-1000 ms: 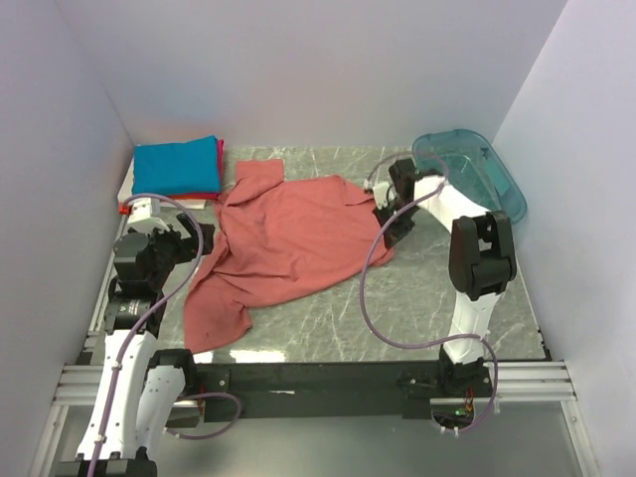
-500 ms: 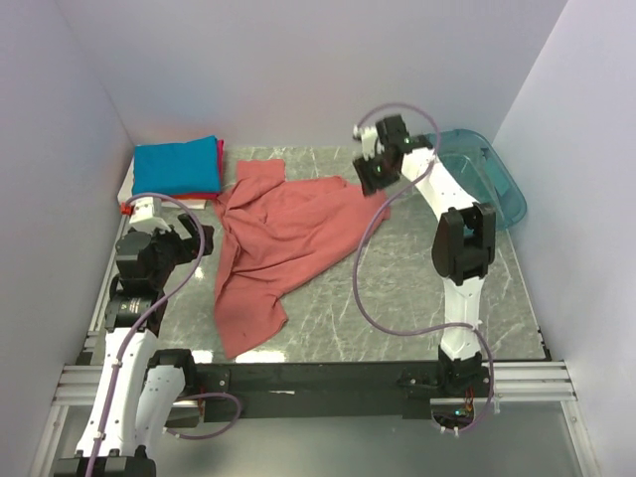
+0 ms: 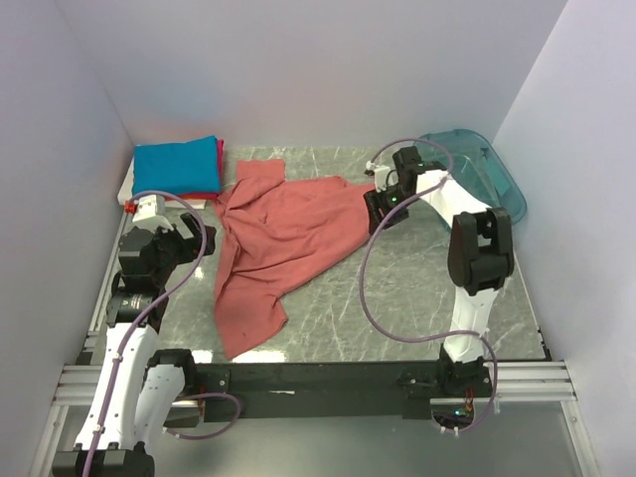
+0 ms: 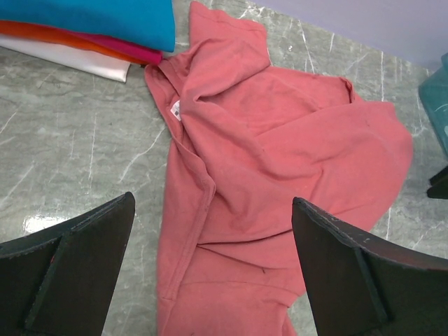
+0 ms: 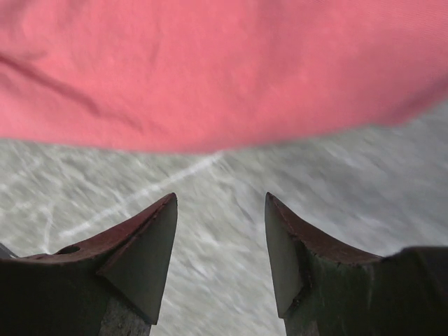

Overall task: Fold and stack the t-shirts
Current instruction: Flatten the tshirt out

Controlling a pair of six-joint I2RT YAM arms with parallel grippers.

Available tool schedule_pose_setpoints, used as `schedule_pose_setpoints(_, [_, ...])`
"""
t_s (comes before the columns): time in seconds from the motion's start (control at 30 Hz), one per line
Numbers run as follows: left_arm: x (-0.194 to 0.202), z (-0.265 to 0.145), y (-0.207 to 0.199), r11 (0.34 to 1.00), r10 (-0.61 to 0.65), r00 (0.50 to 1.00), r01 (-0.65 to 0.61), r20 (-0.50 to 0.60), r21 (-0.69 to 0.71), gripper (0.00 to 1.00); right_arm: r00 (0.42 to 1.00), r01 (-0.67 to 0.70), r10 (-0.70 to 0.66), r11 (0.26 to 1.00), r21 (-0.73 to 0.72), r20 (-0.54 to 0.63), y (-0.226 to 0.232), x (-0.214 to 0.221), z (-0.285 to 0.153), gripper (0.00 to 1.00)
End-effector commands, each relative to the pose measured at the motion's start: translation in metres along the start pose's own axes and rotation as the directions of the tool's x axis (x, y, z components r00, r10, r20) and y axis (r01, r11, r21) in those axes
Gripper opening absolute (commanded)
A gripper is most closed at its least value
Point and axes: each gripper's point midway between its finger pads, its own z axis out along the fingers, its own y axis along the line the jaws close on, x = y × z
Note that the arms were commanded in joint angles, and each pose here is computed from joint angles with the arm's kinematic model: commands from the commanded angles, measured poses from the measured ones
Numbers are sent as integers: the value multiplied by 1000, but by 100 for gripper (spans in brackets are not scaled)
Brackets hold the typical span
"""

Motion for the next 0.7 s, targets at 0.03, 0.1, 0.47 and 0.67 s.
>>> schedule_pose_setpoints(0.03, [-15, -2, -8, 999, 23, 999, -24, 45, 31, 99, 995, -86, 86, 996, -13, 52, 2, -23, 23, 61])
schedule_pose_setpoints(0.1, [-15, -2, -8, 999, 22, 999, -23, 47, 30, 100, 990, -130, 129, 991, 32, 53, -10, -28, 30, 61])
schedule_pose_setpoints(0.47, [-11, 0, -9, 999, 25, 999, -26, 31, 43, 99, 970, -240, 236, 969, 63, 63, -24, -36, 53, 51])
schedule_pose_setpoints(0.67, [-12, -1, -12, 998, 29, 999, -31, 31, 56, 99, 977, -183, 185, 983, -28, 105, 5, -13, 19, 0])
